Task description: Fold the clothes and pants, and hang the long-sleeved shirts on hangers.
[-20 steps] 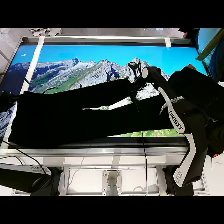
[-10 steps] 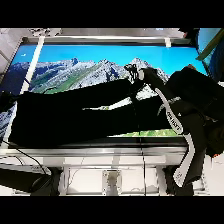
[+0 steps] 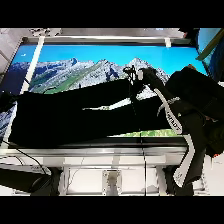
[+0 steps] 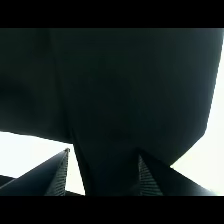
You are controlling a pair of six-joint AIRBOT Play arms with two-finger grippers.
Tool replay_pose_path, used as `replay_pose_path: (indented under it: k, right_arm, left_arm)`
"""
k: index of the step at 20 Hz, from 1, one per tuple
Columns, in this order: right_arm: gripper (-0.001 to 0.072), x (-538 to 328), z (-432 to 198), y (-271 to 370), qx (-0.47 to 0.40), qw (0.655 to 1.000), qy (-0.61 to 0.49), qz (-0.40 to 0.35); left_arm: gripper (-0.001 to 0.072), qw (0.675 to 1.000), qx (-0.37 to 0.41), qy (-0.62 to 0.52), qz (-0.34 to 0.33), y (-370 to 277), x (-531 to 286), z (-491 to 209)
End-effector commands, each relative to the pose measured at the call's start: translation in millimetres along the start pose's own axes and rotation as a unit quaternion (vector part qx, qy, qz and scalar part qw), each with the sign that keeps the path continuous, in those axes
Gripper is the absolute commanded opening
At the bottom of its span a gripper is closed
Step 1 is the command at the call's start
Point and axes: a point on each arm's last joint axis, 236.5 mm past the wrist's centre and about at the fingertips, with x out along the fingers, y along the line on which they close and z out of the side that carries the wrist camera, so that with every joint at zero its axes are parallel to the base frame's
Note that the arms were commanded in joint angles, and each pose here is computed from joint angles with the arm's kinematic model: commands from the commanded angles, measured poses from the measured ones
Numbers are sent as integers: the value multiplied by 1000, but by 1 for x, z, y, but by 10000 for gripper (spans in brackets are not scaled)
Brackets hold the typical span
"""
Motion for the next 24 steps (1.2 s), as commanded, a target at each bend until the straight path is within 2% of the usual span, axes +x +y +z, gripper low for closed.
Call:
replay_pose_path:
  k: [1, 2, 4, 5, 7, 9, 12, 15, 17, 20, 24]
  right_arm:
    - [482, 1, 1, -2, -5, 1000, -2, -5]
    - [461, 1, 10, -5, -5, 1000, -21, -10]
    - [361, 0, 30, -11, -3, 998, -62, -23]
    - [273, -1, 36, -15, -1, 997, -76, -32]
    - [12, -3, 40, -28, 6, 995, -86, -50]
    - [5, -6, 36, -47, 27, 994, -85, -65]
    - [4, -39, 49, -86, 107, 983, -125, -81]
    - [5, -93, 63, -138, 168, 965, -176, -101]
    - [4, -109, 50, -173, 229, 950, -182, -106]
    - [4, -101, 14, -210, 317, 929, -159, -105]
    - [8, -81, -1, -225, 378, 910, -148, -85]
  left_arm:
    - [502, 1000, 0, 2, -1, 0, 0, -1]
    - [502, 1000, 0, 2, -1, 0, 0, -1]
    - [502, 1000, 0, 2, -1, 0, 0, -1]
    - [502, 1000, 0, 2, -1, 0, 0, -1]
    - [502, 1000, 0, 2, -1, 0, 0, -1]
    - [502, 1000, 0, 2, -1, 0, 0, -1]
    - [502, 1000, 0, 3, -1, 0, 0, -1]
    - [502, 1000, 0, 11, -5, -2, -1, -5]
    - [502, 1000, 0, 17, -8, -4, -1, -8]
    - [502, 999, 0, 29, -13, -6, -1, -13]
    - [503, 999, -2, 34, -19, -10, -2, -16]
